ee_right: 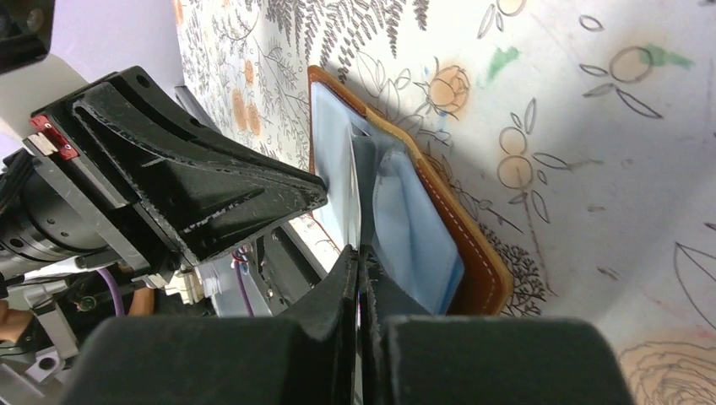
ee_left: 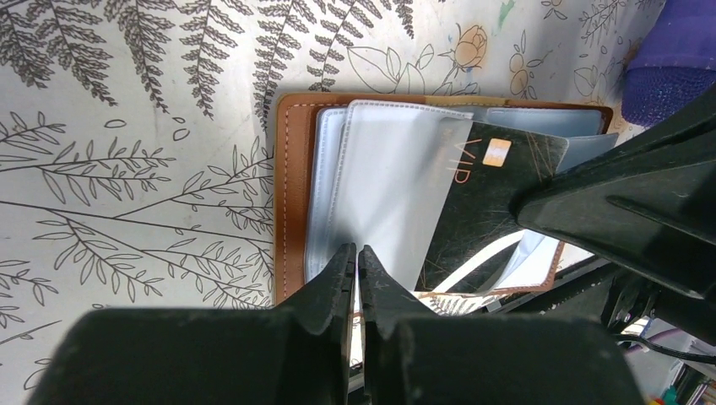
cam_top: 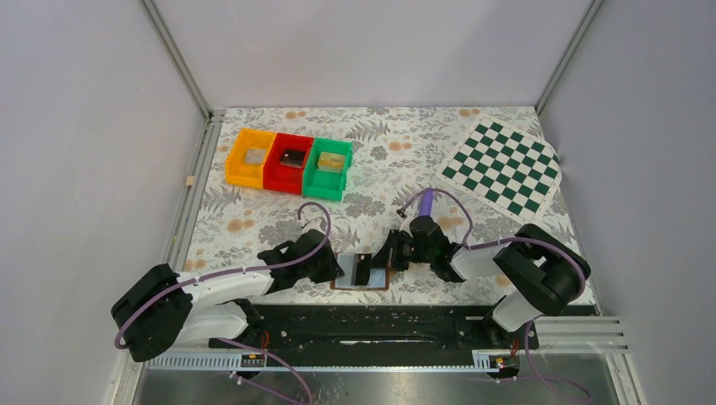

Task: Take the credit cards out of the card holder
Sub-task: Remove the credit card from the card holder.

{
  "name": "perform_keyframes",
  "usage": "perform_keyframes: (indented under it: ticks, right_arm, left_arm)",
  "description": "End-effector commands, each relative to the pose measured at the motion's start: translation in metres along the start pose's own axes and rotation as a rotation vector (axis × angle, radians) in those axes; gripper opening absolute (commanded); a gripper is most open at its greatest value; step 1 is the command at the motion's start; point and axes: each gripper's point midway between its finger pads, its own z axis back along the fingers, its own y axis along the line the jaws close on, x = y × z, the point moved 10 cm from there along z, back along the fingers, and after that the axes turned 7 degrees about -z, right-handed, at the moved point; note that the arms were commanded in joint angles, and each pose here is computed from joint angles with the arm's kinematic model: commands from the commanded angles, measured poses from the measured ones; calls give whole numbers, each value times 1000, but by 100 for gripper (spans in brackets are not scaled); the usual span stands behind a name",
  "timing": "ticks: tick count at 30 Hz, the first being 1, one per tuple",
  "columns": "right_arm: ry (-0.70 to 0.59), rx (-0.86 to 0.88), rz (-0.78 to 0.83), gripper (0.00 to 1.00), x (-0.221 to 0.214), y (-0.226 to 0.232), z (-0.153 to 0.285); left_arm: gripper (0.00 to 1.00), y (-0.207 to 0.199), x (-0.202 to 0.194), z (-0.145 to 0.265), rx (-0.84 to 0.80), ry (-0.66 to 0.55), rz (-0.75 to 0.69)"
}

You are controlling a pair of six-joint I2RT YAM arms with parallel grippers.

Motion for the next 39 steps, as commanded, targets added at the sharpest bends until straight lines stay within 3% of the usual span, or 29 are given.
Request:
perform_keyframes:
  ticks: [1,5,11,18,26,39]
  right_arm:
    - [-73,116,-31,0,8,4,-1]
    - [-71,191,-67,0,7,2,-6]
    - [-91,160,-75,0,2,-7,0]
    - [-217,204,-102,0,8,-3,0]
    - [-213,261,-129,0,12,-6,-15]
    - [-211,153,-40,0,10,3,-17]
  left_arm:
    - [6,33,-20,-1,184,68,-28]
    - [7,33,-21,-1,170,69,-19]
    - [7,38,-23,-3,234,96,-28]
    - [7,28,-18,-2,176,85,-20]
    - [7,28,-19,-2,161,95,-12]
    - [7,19,-14,2,113,78,-12]
